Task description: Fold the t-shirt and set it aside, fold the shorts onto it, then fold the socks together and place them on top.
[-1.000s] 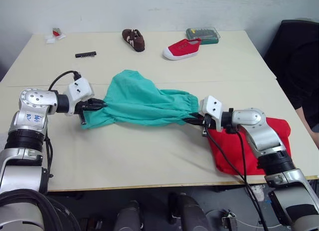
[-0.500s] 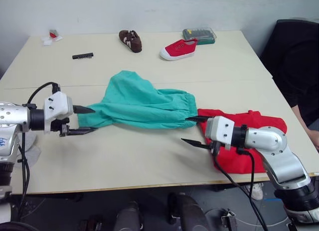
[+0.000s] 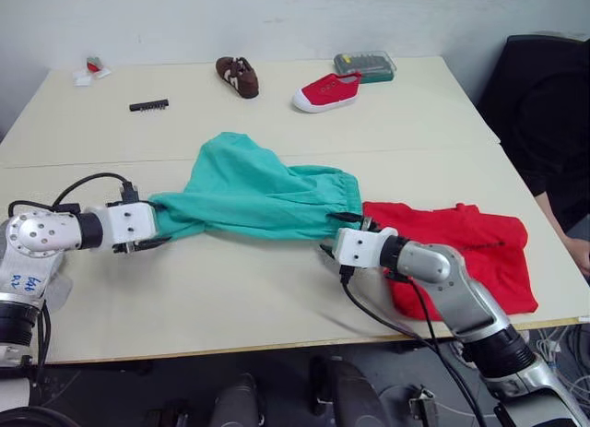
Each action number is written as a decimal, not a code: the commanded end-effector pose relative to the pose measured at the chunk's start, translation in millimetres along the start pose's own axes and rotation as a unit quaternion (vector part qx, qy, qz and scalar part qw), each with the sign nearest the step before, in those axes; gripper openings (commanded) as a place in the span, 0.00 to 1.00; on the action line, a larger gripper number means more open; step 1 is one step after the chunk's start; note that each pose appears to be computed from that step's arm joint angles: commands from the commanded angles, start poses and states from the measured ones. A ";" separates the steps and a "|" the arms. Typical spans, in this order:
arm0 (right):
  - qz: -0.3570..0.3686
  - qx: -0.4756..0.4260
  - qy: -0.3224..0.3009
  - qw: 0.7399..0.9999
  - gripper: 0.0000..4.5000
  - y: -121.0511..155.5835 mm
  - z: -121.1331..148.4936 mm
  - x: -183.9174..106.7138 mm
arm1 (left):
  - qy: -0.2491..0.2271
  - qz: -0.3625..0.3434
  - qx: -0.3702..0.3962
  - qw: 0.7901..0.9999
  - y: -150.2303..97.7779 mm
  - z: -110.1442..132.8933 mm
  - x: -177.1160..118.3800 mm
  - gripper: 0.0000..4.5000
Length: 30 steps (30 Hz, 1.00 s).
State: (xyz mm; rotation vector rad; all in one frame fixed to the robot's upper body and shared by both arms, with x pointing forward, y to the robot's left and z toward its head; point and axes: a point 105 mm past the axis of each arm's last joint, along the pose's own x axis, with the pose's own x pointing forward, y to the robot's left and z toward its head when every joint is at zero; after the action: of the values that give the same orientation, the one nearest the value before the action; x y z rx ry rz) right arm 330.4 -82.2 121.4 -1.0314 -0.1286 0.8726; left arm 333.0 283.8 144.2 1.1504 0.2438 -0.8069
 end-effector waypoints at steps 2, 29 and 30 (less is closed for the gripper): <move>-0.023 -0.010 0.005 1.000 0.51 -8.1 -0.5 9.0 | 0.006 0.026 -0.004 1.000 9.7 -4.3 8.0 0.69; 0.034 0.025 -0.129 0.991 0.00 -32.9 26.1 -31.7 | -0.108 -0.059 -0.242 0.962 16.0 19.1 -45.1 0.00; 0.036 0.024 -0.129 0.991 0.00 -32.3 25.9 -30.9 | -0.100 -0.055 -0.234 0.965 16.3 17.0 -42.8 0.00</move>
State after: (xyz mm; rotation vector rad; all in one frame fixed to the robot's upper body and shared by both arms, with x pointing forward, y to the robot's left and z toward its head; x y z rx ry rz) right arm 317.6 -95.2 154.1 -0.8777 -0.2255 1.0730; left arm 306.9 288.0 179.3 0.5533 0.3291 -0.9293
